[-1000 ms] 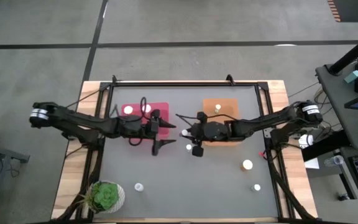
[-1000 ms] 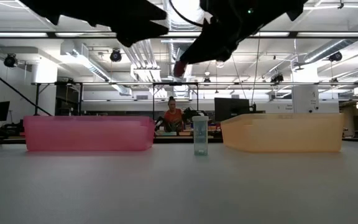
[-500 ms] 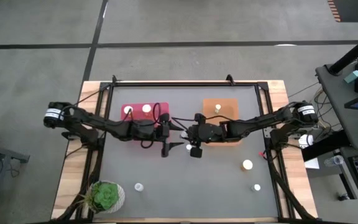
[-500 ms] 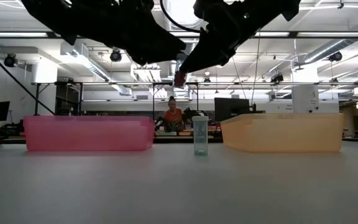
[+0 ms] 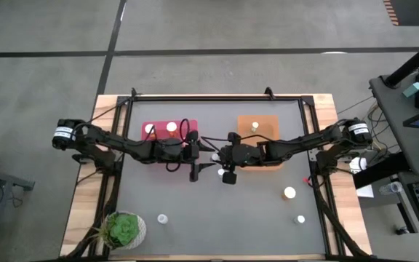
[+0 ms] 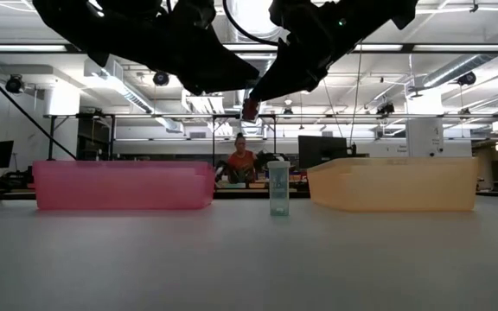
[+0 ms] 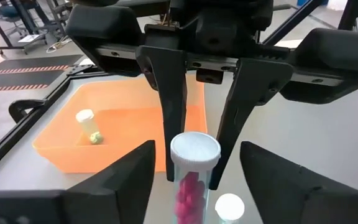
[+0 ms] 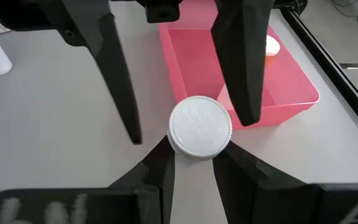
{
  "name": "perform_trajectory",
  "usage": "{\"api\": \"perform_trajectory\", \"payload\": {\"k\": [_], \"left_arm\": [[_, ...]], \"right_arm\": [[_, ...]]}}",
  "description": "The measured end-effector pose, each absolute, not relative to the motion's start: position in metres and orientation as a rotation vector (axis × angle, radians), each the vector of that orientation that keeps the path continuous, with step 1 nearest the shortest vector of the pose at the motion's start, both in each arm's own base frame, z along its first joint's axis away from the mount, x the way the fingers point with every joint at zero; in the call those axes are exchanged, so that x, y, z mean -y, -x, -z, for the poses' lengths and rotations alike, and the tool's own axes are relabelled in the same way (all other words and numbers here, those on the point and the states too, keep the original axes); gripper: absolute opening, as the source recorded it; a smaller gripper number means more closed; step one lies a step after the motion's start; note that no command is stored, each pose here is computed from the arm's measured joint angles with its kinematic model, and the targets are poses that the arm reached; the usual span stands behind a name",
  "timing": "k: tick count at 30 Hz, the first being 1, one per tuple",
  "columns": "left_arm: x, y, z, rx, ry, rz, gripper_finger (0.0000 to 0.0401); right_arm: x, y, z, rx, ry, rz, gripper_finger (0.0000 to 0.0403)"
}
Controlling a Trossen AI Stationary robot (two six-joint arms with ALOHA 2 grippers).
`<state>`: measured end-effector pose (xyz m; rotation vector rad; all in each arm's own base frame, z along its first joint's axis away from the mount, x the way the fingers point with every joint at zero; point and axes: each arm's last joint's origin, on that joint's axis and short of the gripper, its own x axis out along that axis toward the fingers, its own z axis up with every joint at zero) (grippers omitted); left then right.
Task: Pick and place medicine bottles into bin by pill shape (circle, oval)
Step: Put the pink pill into the pink bin
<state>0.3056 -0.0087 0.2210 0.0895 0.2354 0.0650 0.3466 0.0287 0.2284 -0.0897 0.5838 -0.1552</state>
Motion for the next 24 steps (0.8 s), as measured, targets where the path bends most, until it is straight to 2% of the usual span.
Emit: {"api": "perform_trajectory", "payload": {"k": [16,24], "left_arm": [[0.0083,-0.3054,-0.2207,-0.238,-0.113,-0.075,0.0099],[0.0083,-0.3054,-0.2207,-0.238,-0.113,-0.076,0.0085]], "right_arm": [[-0.0289,-0.3468,-0.2283,-0.578,0.063,0.163,0.0089],[-0.0288,-0.3469,-0.2283,-0.575,0.050,0.167,0.0098]]}}
